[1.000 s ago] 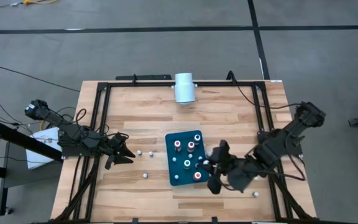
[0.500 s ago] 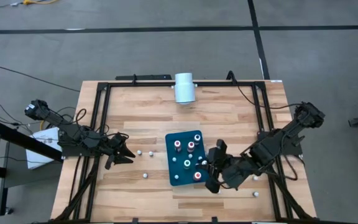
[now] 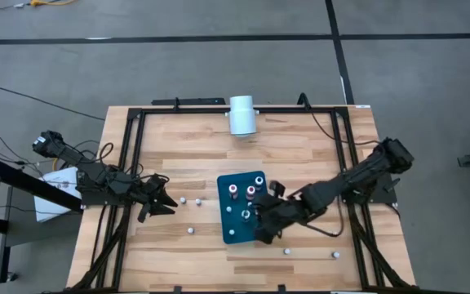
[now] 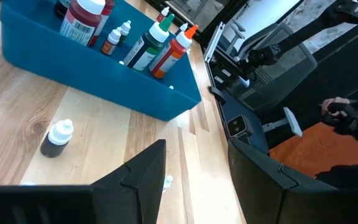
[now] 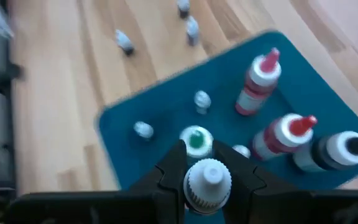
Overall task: Pick & Place food coloring
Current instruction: Put the small black food coloring bottle into the blue bin
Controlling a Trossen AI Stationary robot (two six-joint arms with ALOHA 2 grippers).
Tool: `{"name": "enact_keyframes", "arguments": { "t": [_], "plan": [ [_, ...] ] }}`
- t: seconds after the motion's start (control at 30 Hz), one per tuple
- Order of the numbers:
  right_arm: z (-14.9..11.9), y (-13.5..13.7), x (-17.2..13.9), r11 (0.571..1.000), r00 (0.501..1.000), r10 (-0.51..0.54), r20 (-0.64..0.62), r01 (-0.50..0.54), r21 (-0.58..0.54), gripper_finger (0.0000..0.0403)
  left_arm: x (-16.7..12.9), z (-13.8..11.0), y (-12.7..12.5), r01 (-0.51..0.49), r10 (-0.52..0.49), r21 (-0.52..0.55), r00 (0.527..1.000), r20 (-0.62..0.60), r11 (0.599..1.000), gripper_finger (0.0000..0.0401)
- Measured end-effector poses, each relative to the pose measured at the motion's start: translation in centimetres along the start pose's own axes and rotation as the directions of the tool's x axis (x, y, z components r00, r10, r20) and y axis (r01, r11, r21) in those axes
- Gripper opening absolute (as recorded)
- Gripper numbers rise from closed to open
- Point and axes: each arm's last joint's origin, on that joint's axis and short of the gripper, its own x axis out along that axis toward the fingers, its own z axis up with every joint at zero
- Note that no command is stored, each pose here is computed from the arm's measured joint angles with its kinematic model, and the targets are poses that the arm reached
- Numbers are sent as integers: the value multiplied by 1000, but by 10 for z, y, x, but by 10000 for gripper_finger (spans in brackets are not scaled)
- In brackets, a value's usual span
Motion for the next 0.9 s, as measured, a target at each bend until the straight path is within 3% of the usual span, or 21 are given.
{"name": "enact_keyframes", "arguments": {
  "t": [0.43, 0.63, 0.9],
  "plan": [
    [-5, -16, 47, 988, 983, -155, -100, 154, -11, 58, 0, -3, 3, -34, 34, 7, 999, -35, 999, 165],
    [-12, -21, 44, 965, 959, -257, -121, 262, 20, 58, 0, -5, 5, -46, 47, 21, 998, -53, 999, 165],
    [-19, -10, 41, 963, 960, -266, -90, 269, 23, 58, 0, -5, 5, -42, 45, 54, 998, -51, 998, 165]
  ]
}}
